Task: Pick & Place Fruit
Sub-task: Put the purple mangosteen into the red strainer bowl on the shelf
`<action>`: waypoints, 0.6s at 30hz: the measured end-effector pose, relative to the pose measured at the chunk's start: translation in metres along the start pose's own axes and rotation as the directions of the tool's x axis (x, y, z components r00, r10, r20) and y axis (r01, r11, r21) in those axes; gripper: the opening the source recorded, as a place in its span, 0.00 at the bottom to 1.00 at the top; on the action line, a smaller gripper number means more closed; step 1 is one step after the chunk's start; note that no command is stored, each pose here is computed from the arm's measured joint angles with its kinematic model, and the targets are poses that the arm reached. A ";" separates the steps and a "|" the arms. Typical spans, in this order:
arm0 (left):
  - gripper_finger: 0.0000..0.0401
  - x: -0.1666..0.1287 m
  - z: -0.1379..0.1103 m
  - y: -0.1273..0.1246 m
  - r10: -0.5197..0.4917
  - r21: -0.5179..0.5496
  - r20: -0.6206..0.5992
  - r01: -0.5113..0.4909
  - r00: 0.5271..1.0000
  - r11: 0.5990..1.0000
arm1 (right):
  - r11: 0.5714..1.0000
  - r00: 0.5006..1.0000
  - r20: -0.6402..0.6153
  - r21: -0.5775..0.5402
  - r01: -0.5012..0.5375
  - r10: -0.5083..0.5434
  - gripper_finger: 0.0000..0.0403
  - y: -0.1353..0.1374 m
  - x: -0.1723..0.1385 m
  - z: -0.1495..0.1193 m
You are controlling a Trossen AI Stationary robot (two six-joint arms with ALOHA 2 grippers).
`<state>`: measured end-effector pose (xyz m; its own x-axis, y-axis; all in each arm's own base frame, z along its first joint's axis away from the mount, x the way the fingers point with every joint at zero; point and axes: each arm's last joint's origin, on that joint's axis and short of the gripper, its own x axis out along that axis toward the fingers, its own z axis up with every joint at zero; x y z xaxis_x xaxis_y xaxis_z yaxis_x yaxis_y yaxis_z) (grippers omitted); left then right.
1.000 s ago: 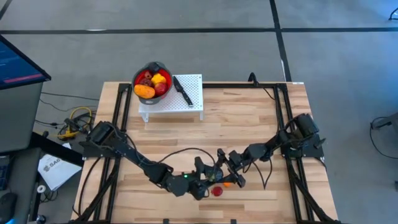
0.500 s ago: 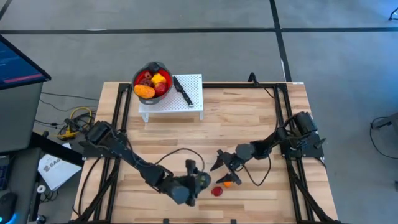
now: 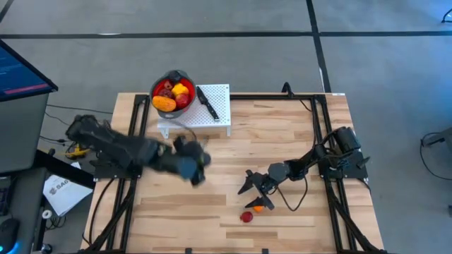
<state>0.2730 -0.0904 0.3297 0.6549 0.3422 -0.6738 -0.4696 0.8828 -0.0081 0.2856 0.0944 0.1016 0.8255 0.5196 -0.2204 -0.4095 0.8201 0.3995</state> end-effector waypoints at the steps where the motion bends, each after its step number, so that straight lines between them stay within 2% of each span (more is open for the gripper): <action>1: 0.61 -0.003 0.010 0.013 0.038 -0.013 -0.011 -0.039 0.999 0.999 | 1.000 1.000 0.001 -0.002 0.000 0.000 0.78 0.000 0.000 0.000; 5: 0.61 -0.006 0.041 0.071 0.207 -0.012 -0.058 -0.208 0.977 0.978 | 1.000 1.000 0.009 -0.004 -0.003 0.003 0.78 0.000 0.002 0.003; 10: 0.62 0.001 0.069 0.140 0.383 0.000 -0.080 -0.384 0.920 0.923 | 1.000 1.000 0.012 -0.002 -0.002 0.002 0.78 0.000 0.003 0.003; 14: 0.64 0.006 0.077 0.193 0.521 -0.062 -0.135 -0.532 0.843 0.844 | 1.000 1.000 0.018 0.000 0.014 -0.014 0.78 0.000 0.003 0.004; 18: 0.64 0.005 0.076 0.235 0.605 -0.163 -0.195 -0.633 0.772 0.756 | 1.000 0.999 0.022 0.004 0.028 -0.028 0.78 0.000 0.003 0.004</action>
<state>0.2111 0.1432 0.3807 0.1063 0.7352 -0.6695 -0.8667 0.3985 0.3000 0.2894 0.0945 0.1040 0.8447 0.4914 -0.2122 -0.3852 0.8333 0.3965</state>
